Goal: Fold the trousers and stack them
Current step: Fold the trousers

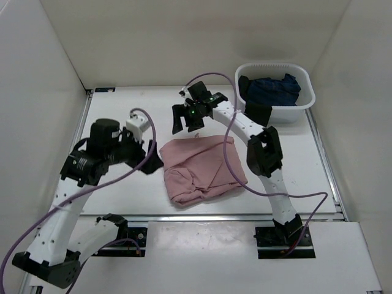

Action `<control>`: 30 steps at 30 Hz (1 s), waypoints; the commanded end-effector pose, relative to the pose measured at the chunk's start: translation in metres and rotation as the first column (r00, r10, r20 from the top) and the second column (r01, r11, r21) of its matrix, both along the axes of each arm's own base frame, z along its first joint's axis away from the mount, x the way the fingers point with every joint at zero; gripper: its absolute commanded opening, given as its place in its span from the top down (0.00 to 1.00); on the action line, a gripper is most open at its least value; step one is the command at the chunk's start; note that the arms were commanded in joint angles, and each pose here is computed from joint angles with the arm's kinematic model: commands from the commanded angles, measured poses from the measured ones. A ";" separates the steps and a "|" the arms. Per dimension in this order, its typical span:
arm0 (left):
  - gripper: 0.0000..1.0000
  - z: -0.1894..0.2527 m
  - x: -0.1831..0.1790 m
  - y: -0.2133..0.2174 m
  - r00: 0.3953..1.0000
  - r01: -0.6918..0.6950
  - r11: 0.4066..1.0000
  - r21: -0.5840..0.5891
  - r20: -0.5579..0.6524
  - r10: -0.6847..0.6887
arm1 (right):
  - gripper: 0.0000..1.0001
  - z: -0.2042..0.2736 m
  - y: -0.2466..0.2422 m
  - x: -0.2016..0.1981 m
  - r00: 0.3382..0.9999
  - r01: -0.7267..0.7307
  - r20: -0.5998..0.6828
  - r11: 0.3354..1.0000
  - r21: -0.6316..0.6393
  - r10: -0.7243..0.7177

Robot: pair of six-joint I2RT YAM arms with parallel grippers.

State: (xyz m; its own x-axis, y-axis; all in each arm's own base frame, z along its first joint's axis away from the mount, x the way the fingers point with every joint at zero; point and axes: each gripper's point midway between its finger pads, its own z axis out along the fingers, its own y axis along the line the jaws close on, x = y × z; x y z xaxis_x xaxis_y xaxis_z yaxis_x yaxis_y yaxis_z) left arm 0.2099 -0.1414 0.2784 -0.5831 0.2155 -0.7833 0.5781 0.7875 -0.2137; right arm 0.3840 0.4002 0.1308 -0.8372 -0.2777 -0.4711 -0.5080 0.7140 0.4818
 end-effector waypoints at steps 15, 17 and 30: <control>0.00 -0.184 -0.091 -0.065 0.829 0.444 0.888 0.120 -0.432 -0.356 | 0.07 -0.037 0.050 -0.041 0.970 -0.208 -0.109 0.974 0.095 0.218; 0.00 -0.204 -0.087 -0.062 0.857 0.438 0.877 0.198 -0.388 -0.340 | 0.10 -0.047 0.053 -0.043 0.965 -0.211 -0.138 0.972 0.105 0.224; 0.33 -0.235 -0.066 -0.071 0.904 0.402 0.859 0.316 -0.287 -0.318 | 0.40 -0.072 0.055 -0.049 0.961 -0.191 -0.187 0.978 0.081 0.203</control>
State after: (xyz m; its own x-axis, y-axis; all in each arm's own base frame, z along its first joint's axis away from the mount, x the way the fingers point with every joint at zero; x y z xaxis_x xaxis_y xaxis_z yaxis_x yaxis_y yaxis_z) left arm 0.1339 -0.2073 0.0469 -0.5752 0.6903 -0.4389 0.8039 0.5762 -0.1472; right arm 0.3358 0.4468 0.0557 -0.8500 -0.4237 -0.3131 -0.5228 0.6046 0.6009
